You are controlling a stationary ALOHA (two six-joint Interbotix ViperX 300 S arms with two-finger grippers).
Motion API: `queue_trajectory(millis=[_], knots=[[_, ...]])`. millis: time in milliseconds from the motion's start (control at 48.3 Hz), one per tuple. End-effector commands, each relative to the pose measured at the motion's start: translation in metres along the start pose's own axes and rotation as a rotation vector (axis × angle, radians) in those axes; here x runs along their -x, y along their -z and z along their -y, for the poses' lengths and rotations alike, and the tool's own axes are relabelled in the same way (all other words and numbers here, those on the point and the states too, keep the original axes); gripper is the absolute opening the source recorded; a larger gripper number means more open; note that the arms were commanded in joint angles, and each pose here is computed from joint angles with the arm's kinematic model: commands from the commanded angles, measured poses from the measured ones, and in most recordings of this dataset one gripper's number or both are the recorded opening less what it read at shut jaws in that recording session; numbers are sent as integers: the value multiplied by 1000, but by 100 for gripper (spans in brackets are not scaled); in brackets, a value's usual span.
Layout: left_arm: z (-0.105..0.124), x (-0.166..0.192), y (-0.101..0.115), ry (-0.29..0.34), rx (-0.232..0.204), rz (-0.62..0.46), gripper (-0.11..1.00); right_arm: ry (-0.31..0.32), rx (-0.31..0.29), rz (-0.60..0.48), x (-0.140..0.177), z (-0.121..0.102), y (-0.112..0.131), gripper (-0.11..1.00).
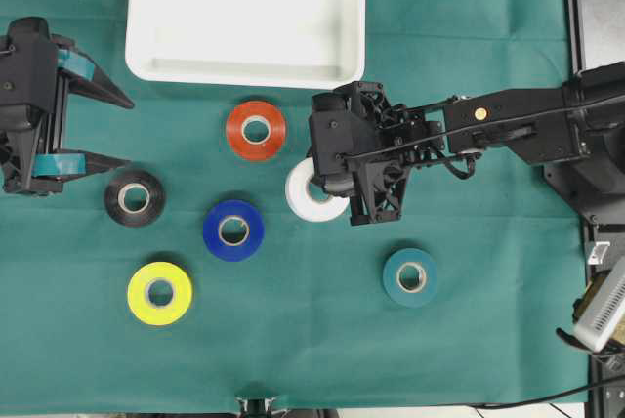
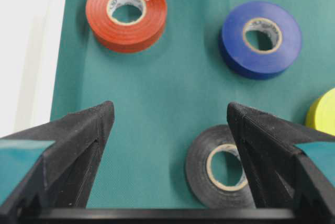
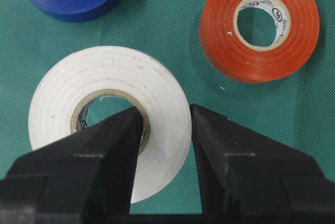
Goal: Put the tape alternately from left to right into the white case.
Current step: 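Close the right gripper on the white roll and lift it, then carry the white roll into the white tray and release it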
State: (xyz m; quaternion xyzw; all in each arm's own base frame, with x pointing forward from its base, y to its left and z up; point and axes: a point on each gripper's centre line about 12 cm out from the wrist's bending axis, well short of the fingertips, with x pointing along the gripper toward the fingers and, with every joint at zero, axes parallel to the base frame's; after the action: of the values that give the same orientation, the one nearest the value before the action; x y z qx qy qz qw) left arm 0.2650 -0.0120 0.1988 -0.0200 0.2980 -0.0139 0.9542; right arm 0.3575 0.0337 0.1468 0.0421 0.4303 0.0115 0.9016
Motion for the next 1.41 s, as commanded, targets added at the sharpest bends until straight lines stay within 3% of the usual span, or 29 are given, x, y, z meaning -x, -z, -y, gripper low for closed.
queue_trajectory(millis=[0,269,559,766,1035,1387], knots=[[0,3,-7,0,2,25,93,-2,-9,57,11,1,-16,2],[0,2,-5,0,4,22,93,44,-60,96,23,27,-25,2],[0,2,-5,0,5,22,93,158,-96,106,39,79,-27,2],[0,2,-5,0,5,20,93,243,-169,107,43,123,-23,2],[-1,2,-5,-1,3,20,93,315,-232,120,43,163,-16,2],[-1,2,-5,-1,5,22,93,336,-214,136,35,175,-14,2]])
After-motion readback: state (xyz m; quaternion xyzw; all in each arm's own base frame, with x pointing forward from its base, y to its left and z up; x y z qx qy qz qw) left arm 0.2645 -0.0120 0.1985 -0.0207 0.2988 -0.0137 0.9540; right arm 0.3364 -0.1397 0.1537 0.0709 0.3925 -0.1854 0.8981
